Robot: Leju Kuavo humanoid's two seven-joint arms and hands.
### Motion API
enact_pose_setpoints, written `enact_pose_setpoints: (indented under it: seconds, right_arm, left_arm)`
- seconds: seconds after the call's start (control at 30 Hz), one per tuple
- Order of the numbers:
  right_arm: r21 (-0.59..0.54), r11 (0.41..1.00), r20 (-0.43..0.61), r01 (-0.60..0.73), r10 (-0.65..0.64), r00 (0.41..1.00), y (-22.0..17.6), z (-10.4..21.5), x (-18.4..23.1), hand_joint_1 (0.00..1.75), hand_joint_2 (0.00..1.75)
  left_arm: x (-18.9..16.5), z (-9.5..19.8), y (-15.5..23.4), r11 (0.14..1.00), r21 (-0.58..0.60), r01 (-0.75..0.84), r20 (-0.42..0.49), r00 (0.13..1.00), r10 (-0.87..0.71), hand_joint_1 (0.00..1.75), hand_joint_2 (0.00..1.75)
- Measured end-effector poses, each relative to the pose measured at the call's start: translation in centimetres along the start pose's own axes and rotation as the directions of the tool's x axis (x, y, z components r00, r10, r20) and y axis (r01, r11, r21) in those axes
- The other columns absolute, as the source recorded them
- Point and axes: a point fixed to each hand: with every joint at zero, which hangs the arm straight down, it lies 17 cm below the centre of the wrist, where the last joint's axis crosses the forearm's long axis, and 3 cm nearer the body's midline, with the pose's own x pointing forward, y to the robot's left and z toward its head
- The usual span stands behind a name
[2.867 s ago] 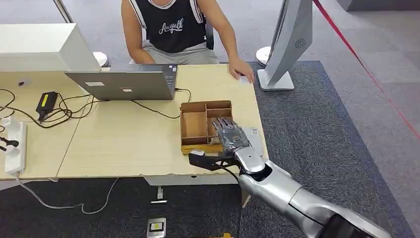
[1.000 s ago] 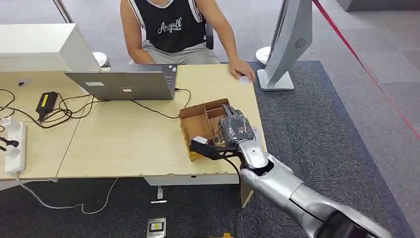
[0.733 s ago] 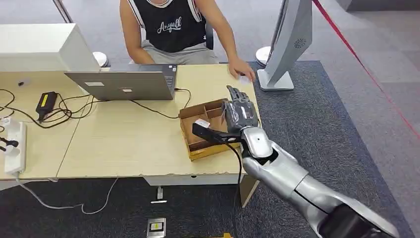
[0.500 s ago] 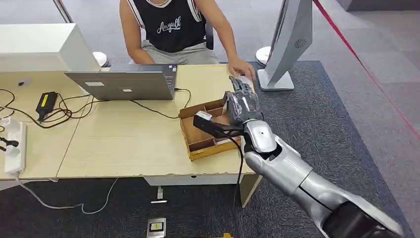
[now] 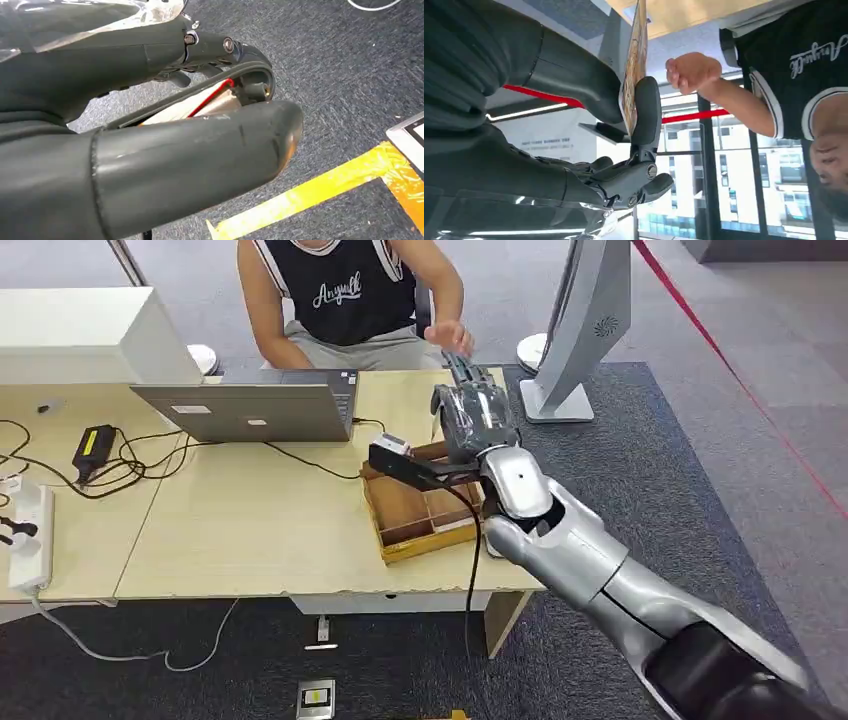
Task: Pass the card to the sensor for recognition and then transmit it.
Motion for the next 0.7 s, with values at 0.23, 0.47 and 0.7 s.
enact_pose_setpoints:
  seconds: [0.23,0.47,0.7]
  right_arm:
    - [0.042,0.999,0.045,0.015,-0.017,0.999,-0.1,-1.2,2.9,1.75,1.75]
    - [0.057,0.998,0.047,0.007,-0.010,0.999,0.4,-1.6,3.5,1.75,1.75]
    - [0.063,0.997,0.040,-0.047,0.045,0.998,0.2,-3.3,3.9,1.75,1.75]
  left_arm:
    - [0.4,-0.2,0.4,1.000,0.006,0.006,0.005,1.000,-0.006,0.00,0.00]
    - [0.5,-0.2,0.4,1.000,0.007,0.007,0.006,1.000,-0.007,0.00,0.00]
    - [1.3,-0.4,0.7,1.000,0.005,0.030,0.030,0.999,-0.030,0.00,0.00]
